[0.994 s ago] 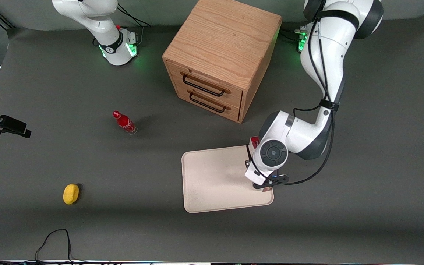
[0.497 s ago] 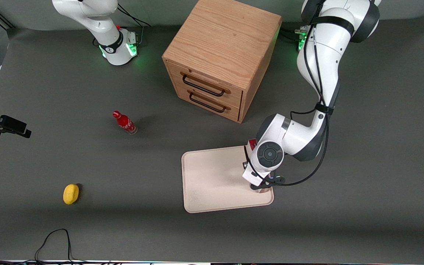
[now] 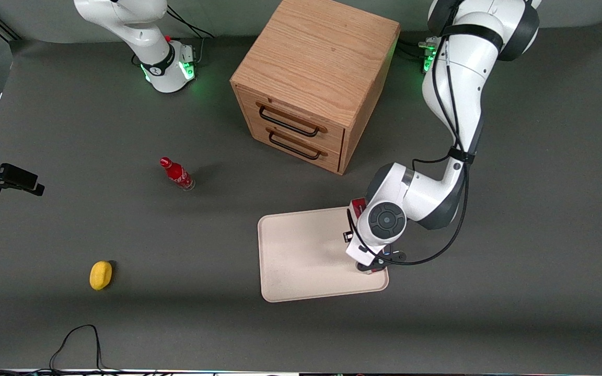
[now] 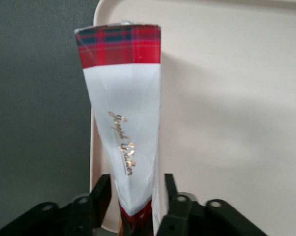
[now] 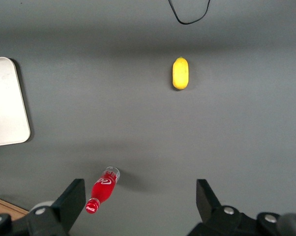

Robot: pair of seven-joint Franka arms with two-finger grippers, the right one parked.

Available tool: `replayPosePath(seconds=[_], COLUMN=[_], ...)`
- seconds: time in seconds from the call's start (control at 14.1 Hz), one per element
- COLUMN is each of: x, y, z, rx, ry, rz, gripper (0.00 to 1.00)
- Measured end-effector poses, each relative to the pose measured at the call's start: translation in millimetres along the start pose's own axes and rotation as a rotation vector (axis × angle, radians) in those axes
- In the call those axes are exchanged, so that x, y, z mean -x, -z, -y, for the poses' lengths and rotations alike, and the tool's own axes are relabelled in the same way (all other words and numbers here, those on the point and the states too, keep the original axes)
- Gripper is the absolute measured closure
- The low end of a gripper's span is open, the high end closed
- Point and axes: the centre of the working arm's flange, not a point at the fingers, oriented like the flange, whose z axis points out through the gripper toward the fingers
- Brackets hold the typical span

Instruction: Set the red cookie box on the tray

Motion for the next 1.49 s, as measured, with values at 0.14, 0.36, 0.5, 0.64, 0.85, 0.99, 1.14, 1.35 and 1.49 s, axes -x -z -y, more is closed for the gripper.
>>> replayPosePath(seconds=[0.14, 0.36, 0.5, 0.64, 0.85, 0.99, 1.14, 1.35, 1.49], x=[-6, -22, -40, -59, -56, -48, -38, -22, -5], y=[8, 35, 72, 130, 212, 246, 262, 268, 266], z=[5, 34, 75, 133, 222, 259, 289, 337, 357], rx=[0.003, -0.025, -0.038, -0.019, -0.02, -0.026, -0.03, -0.021, -0.01], ry=[0.005, -0.058, -0.096, -0.134, -0.17, -0.15, -0.142, -0.127, -0.119], rz=[-0.005, 0.037, 0.073, 0.07, 0.124, 0.121, 0.117, 0.125, 0.095], gripper=[0.21, 0.0, 0.0, 0.0, 0.01, 0.01, 0.01, 0.01, 0.01])
